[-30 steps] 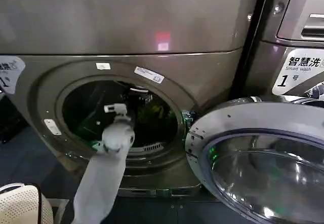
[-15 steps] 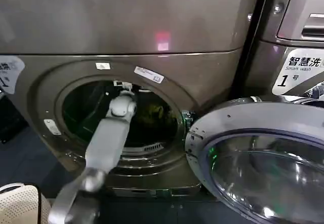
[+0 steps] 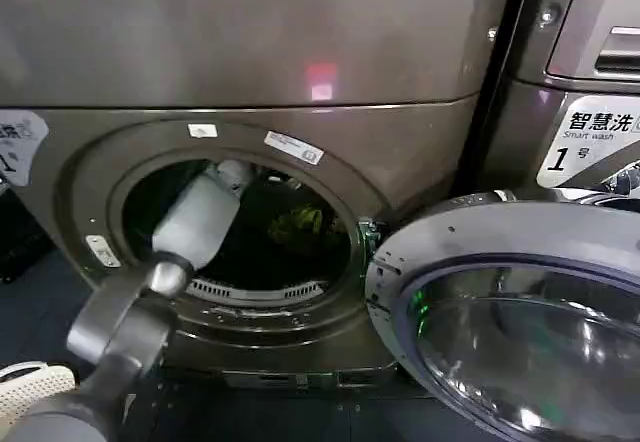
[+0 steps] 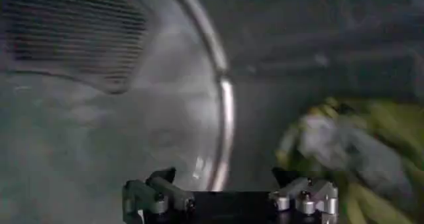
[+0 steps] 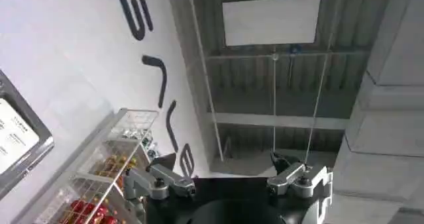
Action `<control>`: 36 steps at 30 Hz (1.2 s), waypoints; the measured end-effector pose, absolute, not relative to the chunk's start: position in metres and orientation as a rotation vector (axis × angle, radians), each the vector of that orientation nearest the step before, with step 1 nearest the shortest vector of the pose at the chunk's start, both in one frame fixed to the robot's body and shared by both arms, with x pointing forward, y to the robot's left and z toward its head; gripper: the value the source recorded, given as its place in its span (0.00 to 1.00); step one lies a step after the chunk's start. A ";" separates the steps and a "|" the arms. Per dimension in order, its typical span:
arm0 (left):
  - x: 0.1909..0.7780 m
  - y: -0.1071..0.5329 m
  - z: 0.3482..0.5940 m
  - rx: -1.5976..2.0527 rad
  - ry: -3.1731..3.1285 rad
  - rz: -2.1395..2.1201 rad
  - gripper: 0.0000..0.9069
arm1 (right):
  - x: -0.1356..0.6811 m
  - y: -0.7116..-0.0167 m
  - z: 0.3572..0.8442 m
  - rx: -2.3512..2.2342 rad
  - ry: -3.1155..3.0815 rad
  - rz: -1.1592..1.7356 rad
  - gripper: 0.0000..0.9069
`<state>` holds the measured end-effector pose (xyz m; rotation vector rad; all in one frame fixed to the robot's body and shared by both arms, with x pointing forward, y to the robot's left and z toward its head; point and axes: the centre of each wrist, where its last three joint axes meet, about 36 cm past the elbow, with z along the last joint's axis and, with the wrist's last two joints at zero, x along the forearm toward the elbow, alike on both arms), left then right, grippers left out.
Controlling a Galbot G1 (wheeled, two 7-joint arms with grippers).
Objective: Grasp the clothes from the dryer.
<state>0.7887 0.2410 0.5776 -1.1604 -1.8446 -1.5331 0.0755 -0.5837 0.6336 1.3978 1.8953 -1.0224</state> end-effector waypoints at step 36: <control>0.772 0.223 0.497 -1.255 -1.565 -1.567 1.00 | 0.071 -0.584 0.626 1.402 1.902 -1.040 1.00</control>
